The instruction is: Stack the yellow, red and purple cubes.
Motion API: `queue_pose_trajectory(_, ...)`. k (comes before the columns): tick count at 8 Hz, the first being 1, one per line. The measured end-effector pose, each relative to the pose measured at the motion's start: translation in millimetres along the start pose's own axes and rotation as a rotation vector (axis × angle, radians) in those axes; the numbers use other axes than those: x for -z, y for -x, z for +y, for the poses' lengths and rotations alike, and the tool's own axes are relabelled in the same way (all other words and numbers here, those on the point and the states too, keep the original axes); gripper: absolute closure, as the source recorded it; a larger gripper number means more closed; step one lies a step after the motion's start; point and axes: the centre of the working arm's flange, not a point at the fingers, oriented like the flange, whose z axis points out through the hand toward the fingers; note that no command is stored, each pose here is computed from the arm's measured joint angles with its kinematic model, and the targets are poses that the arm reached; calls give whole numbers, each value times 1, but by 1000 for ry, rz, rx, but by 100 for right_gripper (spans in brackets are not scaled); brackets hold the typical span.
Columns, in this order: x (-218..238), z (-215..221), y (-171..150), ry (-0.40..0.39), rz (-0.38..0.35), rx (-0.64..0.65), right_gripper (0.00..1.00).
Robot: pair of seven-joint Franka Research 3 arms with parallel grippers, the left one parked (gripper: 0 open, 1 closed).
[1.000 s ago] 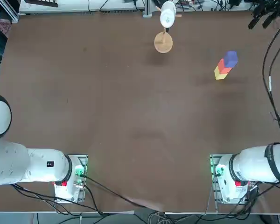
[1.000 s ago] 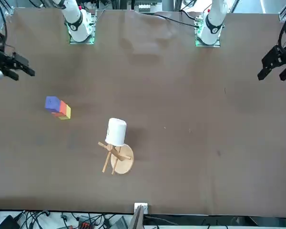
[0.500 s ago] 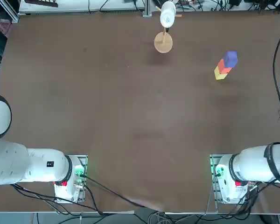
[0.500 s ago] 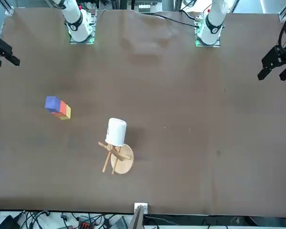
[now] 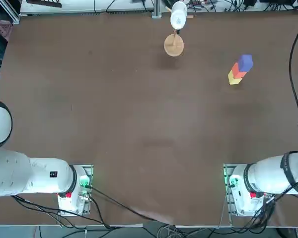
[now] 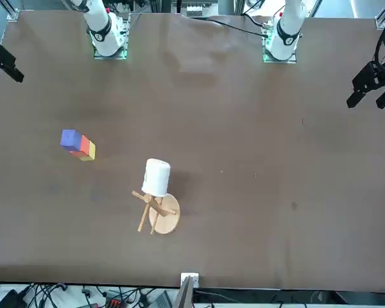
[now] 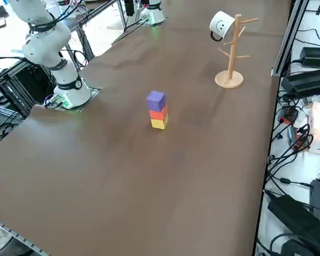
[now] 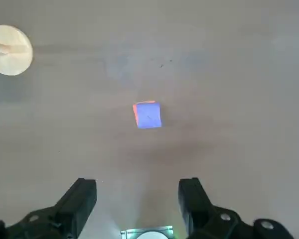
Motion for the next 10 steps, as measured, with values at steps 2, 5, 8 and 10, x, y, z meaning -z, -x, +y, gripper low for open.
queue_pose_trajectory(2,-16,-4,-20,10,-25,-3,0)
queue_pose_trajectory(5,-31,-7,-32,19,-50,-4,0)
queue_pose_trajectory(8,-32,-8,-33,17,-49,-3,0)
queue_pose_trajectory(10,-31,-9,-33,13,-48,-2,0)
